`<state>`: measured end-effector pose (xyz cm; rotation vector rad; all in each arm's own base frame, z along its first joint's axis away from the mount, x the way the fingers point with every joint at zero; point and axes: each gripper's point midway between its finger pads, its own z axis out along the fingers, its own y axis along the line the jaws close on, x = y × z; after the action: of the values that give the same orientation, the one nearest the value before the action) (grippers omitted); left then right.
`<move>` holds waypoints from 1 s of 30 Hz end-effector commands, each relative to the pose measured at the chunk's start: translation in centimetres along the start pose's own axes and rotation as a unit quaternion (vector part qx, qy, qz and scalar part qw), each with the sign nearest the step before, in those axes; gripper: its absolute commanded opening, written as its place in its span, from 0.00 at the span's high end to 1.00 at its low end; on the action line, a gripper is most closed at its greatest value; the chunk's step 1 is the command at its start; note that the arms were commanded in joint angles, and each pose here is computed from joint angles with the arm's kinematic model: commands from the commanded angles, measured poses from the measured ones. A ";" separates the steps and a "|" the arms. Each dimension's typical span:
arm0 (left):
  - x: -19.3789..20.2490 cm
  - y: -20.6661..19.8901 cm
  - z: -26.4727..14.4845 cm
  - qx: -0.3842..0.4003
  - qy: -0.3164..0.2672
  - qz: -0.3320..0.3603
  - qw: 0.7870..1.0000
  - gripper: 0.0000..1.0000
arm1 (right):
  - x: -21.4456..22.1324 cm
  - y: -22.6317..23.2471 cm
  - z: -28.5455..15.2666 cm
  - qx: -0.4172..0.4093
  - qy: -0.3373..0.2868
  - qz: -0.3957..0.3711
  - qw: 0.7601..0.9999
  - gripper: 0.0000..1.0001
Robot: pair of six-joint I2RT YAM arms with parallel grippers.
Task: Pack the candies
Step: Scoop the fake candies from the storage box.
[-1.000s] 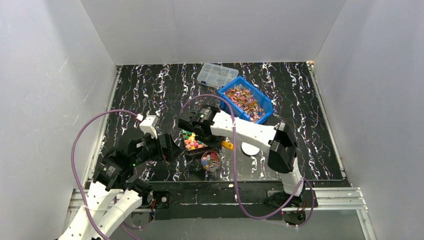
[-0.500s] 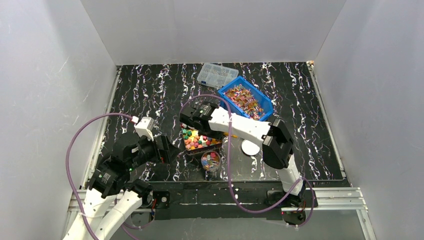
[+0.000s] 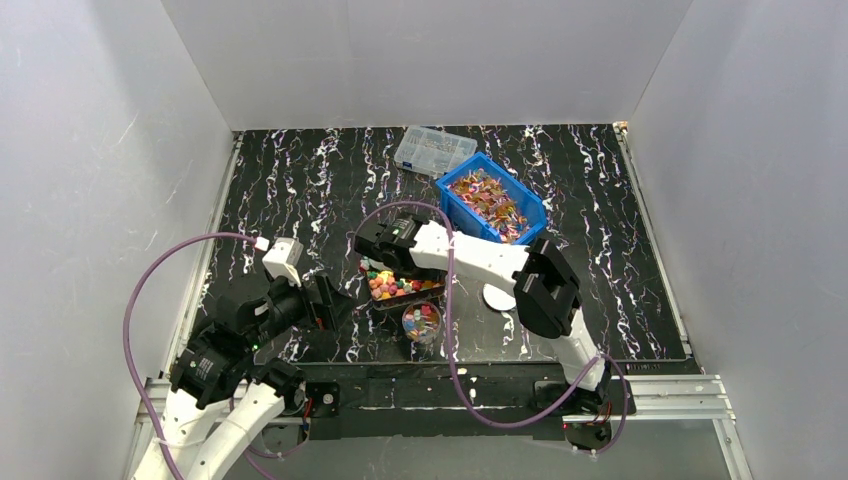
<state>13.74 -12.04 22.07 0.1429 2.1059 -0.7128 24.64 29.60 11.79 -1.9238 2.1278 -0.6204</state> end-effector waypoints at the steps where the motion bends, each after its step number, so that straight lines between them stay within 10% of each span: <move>1: -0.1 0.3 0.0 -0.005 -0.005 0.005 1.000 0.05 | 0.3 0.8 0.2 0.000 0.011 -0.049 0.999 0.99; 30: 0.0 0.5 0.2 -0.011 0.000 0.002 1.000 0.05 | -6.8 6.5 0.9 -0.106 -0.101 -0.093 0.985 0.99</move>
<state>13.79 -11.99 22.06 0.1397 2.1055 -0.7089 22.06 34.55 9.07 -2.1086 1.9827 -0.3982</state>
